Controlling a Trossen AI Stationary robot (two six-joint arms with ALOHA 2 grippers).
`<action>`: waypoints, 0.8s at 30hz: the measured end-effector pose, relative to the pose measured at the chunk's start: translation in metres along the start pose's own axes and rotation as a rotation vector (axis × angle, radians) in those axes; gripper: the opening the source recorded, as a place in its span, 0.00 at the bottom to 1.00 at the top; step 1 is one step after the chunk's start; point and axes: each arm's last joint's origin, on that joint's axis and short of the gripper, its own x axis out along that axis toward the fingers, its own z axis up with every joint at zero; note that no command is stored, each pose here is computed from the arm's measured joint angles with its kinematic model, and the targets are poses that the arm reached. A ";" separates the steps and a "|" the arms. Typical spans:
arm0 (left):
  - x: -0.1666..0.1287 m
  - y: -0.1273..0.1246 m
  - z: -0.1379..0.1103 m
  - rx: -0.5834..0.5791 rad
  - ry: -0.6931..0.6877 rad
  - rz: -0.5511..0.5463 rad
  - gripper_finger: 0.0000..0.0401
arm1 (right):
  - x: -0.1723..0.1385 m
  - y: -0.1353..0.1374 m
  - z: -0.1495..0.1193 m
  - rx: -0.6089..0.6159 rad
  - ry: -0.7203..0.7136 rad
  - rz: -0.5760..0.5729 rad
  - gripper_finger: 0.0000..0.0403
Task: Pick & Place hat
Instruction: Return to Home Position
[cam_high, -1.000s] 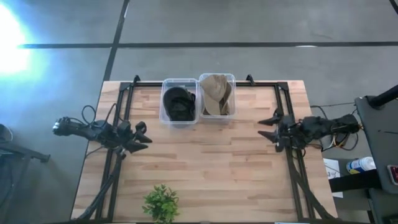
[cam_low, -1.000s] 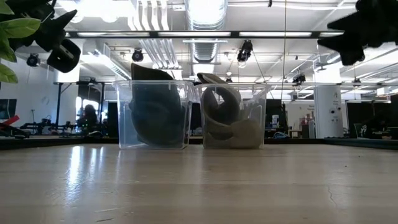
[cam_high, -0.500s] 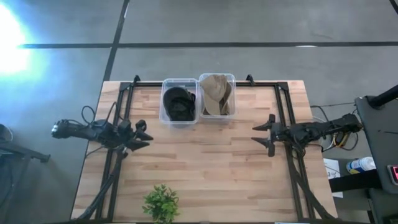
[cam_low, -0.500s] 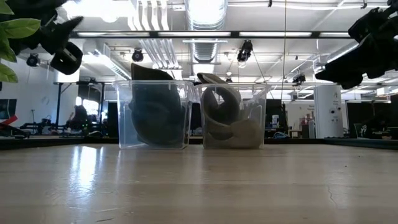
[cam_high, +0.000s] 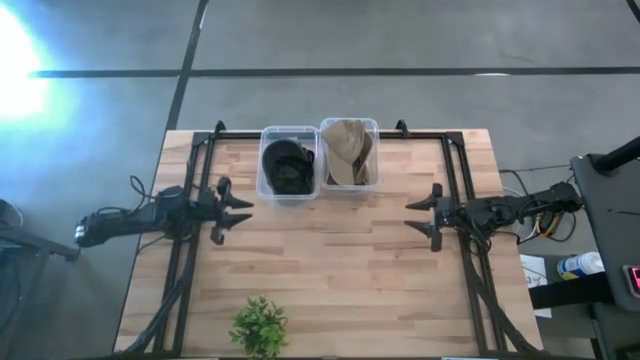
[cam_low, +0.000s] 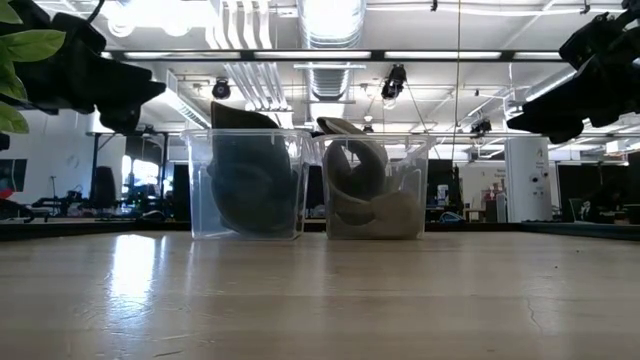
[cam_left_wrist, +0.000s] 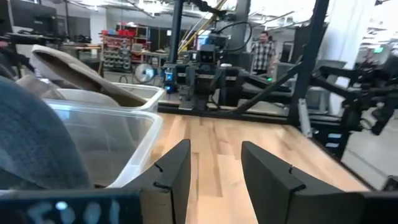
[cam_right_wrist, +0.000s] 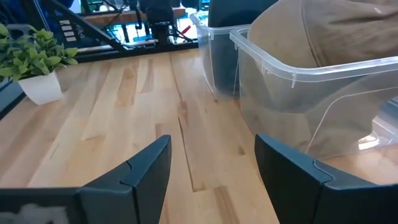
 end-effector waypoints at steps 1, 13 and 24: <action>0.000 0.000 0.000 -0.003 0.000 -0.003 0.34 | 0.000 0.000 0.000 0.000 -0.001 0.000 0.56; 0.000 -0.001 0.000 -0.163 -0.002 -0.011 0.34 | 0.000 0.000 0.000 0.000 -0.001 0.000 0.56; 0.000 -0.001 0.000 -0.166 -0.004 -0.011 0.34 | 0.000 0.000 0.000 0.000 -0.001 0.000 0.56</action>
